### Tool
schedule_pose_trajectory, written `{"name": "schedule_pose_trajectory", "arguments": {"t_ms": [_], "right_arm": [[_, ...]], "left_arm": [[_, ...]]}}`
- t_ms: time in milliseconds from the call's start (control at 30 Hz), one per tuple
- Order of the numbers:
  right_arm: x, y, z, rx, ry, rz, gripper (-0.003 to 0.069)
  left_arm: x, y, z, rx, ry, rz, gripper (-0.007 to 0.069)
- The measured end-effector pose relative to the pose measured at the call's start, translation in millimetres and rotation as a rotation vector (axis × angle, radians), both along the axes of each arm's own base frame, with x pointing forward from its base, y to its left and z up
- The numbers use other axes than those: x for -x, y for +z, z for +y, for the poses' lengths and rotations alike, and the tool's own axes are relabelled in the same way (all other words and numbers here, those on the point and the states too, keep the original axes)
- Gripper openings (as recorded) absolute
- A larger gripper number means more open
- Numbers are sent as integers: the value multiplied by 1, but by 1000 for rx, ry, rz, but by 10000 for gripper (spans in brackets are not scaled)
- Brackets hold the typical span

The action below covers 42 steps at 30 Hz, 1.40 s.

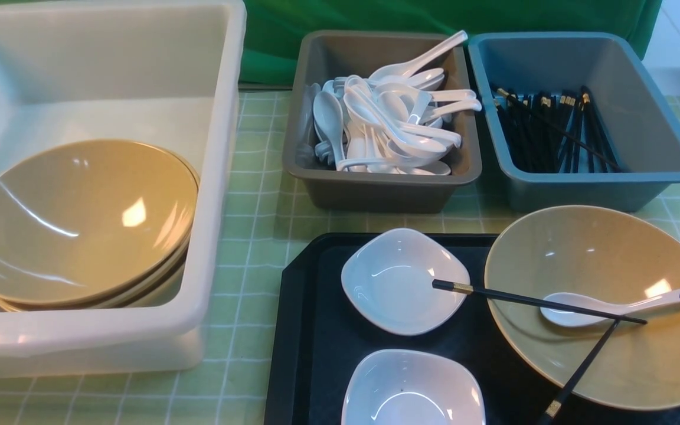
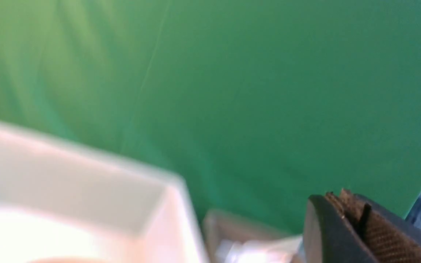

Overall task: On green table put chopsticks spoon bowls plates into blue grey white boxes.
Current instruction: 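Move the grippers toward the tableware on the black tray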

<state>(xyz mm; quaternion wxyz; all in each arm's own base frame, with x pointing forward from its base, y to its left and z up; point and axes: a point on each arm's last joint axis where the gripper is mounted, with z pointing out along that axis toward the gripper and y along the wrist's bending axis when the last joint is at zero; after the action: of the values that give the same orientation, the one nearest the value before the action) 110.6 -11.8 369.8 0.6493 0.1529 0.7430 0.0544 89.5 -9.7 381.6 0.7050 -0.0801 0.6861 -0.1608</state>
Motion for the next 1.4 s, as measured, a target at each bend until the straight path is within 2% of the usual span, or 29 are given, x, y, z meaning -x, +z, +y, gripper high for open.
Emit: {"name": "schedule_pose_trajectory", "arguments": {"t_ms": [133, 267, 367, 400, 433, 533, 567, 600, 700, 733, 767, 800, 833, 933, 1067, 1200, 1300, 1400], "right_arm": [[-44, -29, -4, 132, 27, 313, 236], [-61, -49, -2, 141, 76, 464, 236], [-65, -61, 10, 243, 234, 592, 236], [-67, -66, 17, 273, 328, 658, 236], [-67, -68, 18, 274, 347, 686, 236], [-77, -74, 32, 333, 602, 820, 236], [-83, -76, 37, 376, 698, 828, 236], [-84, -76, 37, 385, 716, 825, 236], [-99, -83, 52, 555, 1033, 702, 236], [-100, -83, 53, 564, 1045, 695, 236], [-104, -89, 56, 649, 1148, 652, 236], [-105, -90, 56, 669, 1170, 646, 236], [-107, -96, 57, 733, 1249, 634, 237], [-107, -99, 58, 767, 1306, 628, 249], [-107, -101, 60, 809, 1342, 619, 327], [-107, -114, 65, 931, 1403, 684, 467], [-106, -124, 68, 980, 1429, 710, 516], [-109, -134, 72, 999, 1444, 722, 535]], "left_arm": [[-29, -7, -2, -147, -12, 194, -1], [-36, -15, -7, -135, -58, 281, -1], [-32, -20, -18, -133, -165, 332, -1], [-30, -22, -23, -147, -214, 350, -1], [-30, -23, -24, -142, -223, 356, -1], [-25, -30, -44, -162, -422, 417, -1], [-24, -31, -53, -157, -508, 434, -1], [-24, -32, -53, -167, -510, 433, -1], [-22, -36, -74, -197, -717, 443, -1], [-22, -36, -76, -191, -734, 444, -1], [-21, -37, -83, -211, -805, 436, -1], [-21, -37, -84, -206, -818, 436, -1], [-20, -37, -88, -223, -870, 426, -1], [-18, -37, -90, -246, -899, 408, -1], [-17, -36, -91, -263, -919, 393, -1], [-16, -36, -91, -262, -922, 393, -1], [-16, -36, -91, -263, -922, 392, -1], [-16, -36, -91, -263, -922, 392, -1]]}}
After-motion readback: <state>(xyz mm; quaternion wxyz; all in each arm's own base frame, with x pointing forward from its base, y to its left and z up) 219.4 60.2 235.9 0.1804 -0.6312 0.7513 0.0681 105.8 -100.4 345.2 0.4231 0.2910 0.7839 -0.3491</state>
